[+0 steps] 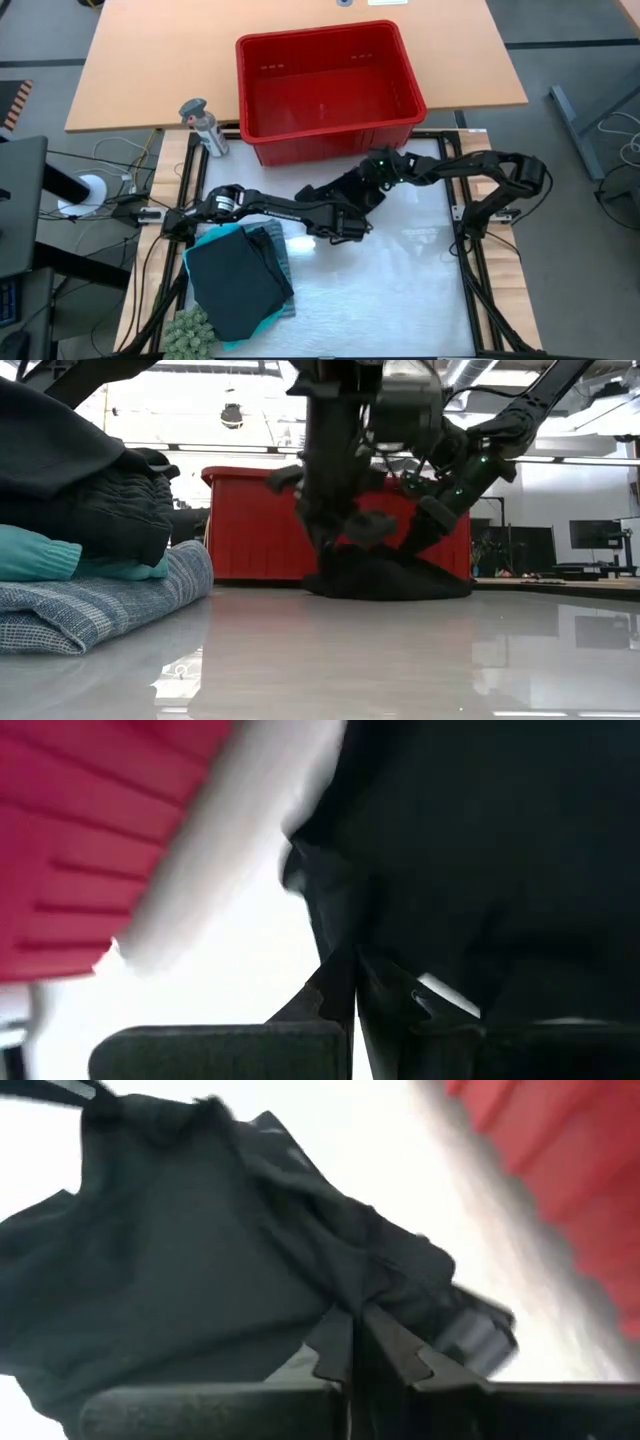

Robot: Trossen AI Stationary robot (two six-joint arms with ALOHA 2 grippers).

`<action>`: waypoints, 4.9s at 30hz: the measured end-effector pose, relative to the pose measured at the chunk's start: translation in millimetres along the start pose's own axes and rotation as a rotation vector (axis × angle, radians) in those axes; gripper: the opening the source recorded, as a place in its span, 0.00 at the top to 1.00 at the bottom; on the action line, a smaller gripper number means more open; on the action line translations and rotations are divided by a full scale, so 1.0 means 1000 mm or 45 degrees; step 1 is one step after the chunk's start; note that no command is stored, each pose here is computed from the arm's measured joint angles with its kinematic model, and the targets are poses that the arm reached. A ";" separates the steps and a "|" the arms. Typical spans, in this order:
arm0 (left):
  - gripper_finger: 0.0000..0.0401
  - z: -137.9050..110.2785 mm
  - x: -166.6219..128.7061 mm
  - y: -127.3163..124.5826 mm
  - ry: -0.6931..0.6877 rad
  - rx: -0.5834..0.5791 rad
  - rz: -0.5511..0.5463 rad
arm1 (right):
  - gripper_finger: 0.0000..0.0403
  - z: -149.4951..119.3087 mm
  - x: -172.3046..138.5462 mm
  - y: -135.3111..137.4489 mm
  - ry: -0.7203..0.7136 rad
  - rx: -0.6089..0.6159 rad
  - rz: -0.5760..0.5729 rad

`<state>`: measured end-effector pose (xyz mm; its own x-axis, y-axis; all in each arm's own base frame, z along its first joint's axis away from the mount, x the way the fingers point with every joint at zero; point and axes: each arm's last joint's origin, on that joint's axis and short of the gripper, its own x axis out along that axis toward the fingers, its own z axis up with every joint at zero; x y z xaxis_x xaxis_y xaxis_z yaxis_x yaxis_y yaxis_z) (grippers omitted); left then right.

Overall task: Fold Laundry from Bin
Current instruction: Fold the black boxer from the red organizer bin

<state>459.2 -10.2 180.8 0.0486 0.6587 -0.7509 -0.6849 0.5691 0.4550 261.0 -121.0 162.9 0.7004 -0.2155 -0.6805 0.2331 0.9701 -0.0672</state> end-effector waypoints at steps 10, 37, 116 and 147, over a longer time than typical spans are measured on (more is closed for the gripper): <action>1.00 -0.021 0.015 -0.009 0.023 -0.063 0.029 | 0.87 -0.011 0.001 -0.007 0.092 0.052 0.122; 1.00 -0.029 -0.066 0.019 -0.407 -0.501 0.129 | 0.76 -0.011 0.000 -0.027 0.025 0.220 0.067; 1.00 0.006 0.068 0.054 -0.495 0.210 -0.453 | 0.76 -0.010 0.001 -0.027 0.006 0.223 0.061; 1.00 0.021 0.075 0.065 -0.564 0.050 -0.641 | 0.76 -0.011 0.001 -0.028 0.016 0.282 0.027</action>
<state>433.4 86.1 164.2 0.6545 0.4434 -0.6124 -0.4744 0.8715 0.1240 247.6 -147.5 156.7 0.6985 -0.1928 -0.6892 0.3620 0.9259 0.1078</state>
